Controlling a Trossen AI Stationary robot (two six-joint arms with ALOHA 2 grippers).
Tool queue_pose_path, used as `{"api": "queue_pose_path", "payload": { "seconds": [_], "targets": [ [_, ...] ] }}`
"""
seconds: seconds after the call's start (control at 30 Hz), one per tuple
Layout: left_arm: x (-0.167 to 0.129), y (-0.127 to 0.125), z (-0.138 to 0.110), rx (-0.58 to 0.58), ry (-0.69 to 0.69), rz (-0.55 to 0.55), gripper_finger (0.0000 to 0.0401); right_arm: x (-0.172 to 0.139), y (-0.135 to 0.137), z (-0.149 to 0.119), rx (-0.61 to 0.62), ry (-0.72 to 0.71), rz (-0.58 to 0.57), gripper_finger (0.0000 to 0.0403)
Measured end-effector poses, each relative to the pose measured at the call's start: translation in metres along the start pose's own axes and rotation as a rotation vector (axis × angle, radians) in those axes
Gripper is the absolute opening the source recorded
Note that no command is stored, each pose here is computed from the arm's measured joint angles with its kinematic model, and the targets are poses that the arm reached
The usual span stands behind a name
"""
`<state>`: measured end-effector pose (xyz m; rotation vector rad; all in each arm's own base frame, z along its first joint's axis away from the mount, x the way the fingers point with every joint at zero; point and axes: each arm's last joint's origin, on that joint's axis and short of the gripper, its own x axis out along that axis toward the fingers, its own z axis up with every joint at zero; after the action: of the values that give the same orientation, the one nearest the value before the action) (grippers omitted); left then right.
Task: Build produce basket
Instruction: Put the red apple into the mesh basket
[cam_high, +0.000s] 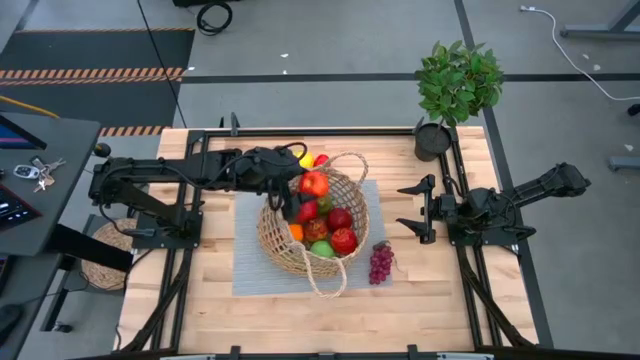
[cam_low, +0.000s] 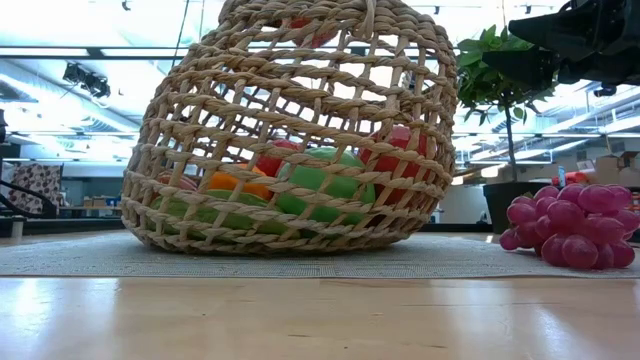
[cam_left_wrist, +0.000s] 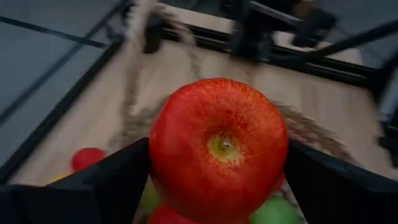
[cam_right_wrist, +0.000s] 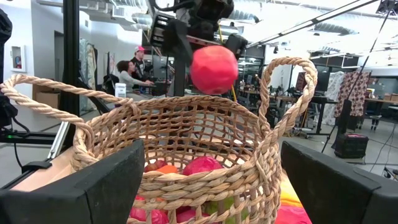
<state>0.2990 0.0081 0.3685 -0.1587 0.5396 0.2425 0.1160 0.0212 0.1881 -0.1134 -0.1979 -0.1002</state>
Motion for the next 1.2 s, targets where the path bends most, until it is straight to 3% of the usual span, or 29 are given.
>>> {"api": "queue_pose_path", "payload": {
  "seconds": [0.3, 0.5, 0.7, 0.9, 1.2],
  "targets": [
    [0.016, 0.005, -0.012, -0.002, 0.048, 0.049, 0.035, 0.0, 0.0, 0.0, 0.0, 0.0, 0.0, 0.038],
    [0.04, 0.0, -0.022, 0.007, 0.146, -0.05, 0.035, 0.0, 0.0, 0.0, 0.0, 0.0, 0.0, 0.038],
    [0.056, -0.002, -0.029, 0.032, 0.189, -0.05, 0.035, 0.0, 0.0, 0.0, 0.0, -0.001, 0.0, 0.038],
    [0.054, -0.003, -0.021, 0.055, 0.141, -0.074, 0.035, 0.0, 0.0, 0.0, 0.0, -0.001, 0.0, 0.038],
    [0.054, -0.017, 0.006, 0.114, -0.058, -0.139, 0.035, 0.0, 0.0, 0.0, 0.0, 0.0, 0.0, 0.038]
  ]
}}
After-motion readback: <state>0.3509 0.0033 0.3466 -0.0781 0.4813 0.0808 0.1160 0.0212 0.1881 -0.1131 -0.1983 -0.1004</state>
